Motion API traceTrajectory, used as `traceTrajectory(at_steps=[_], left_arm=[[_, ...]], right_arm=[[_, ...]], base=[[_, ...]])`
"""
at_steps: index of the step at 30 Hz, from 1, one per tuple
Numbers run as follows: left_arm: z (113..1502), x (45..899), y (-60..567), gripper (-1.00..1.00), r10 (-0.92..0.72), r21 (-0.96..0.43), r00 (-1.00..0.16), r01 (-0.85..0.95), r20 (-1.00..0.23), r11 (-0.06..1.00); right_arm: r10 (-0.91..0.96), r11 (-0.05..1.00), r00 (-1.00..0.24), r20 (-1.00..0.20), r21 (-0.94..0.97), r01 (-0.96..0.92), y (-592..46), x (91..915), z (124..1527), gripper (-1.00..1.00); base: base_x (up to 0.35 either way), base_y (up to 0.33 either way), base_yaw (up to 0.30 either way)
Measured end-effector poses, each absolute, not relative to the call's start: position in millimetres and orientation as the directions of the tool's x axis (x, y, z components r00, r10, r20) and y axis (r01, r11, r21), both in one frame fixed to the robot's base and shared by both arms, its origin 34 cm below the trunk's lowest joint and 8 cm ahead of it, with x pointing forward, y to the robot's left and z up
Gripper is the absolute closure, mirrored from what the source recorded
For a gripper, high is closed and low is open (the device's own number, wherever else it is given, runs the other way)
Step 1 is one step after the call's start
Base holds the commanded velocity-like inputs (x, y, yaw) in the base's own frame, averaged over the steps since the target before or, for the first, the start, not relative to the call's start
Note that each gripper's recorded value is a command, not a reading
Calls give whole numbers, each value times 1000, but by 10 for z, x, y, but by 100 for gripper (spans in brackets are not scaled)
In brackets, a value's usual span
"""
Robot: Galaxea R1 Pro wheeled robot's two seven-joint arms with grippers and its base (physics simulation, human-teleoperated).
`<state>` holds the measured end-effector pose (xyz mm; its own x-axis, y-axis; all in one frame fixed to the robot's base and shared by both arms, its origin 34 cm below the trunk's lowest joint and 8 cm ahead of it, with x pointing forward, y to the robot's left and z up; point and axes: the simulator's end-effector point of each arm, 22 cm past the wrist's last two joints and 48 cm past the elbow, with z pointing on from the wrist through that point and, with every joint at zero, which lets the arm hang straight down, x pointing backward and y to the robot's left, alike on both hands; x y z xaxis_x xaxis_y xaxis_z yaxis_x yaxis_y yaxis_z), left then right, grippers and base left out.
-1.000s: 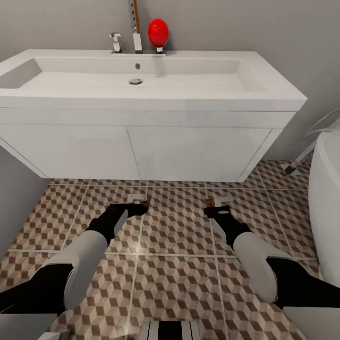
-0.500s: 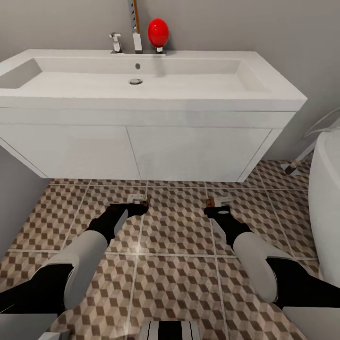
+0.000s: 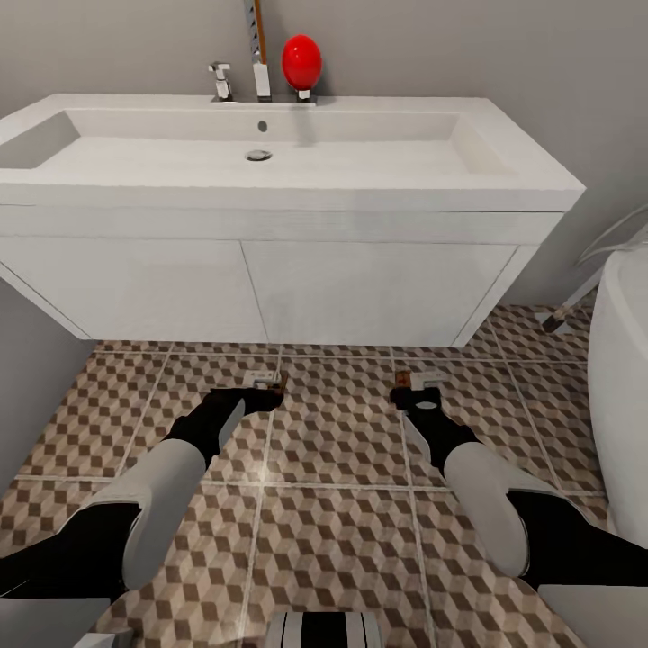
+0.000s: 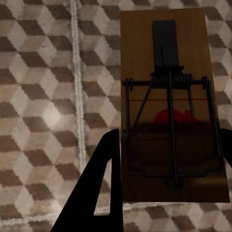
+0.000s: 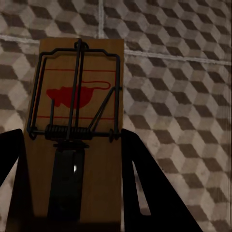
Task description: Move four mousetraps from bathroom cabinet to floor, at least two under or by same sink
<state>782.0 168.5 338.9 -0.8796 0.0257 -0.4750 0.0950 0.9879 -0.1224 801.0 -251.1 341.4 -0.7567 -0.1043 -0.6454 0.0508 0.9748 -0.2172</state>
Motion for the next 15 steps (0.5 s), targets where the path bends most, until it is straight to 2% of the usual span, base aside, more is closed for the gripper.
traceTrajectory(at_steps=[6, 15], left_arm=[[3336, 7760, 1675, 100, 28, -123, -886, 95, -462, 988], [3221, 7627, 1652, 100, 28, -128, -899, 93, -437, 987]], right_arm=[[-67, 963, -757, -650, -242, 122, -2668, 7982, 3434, 100], [-69, 964, -791, -607, -246, 104, -2639, 7769, 3251, 100]], base=[[0, 0, 0], [0, 0, 0]])
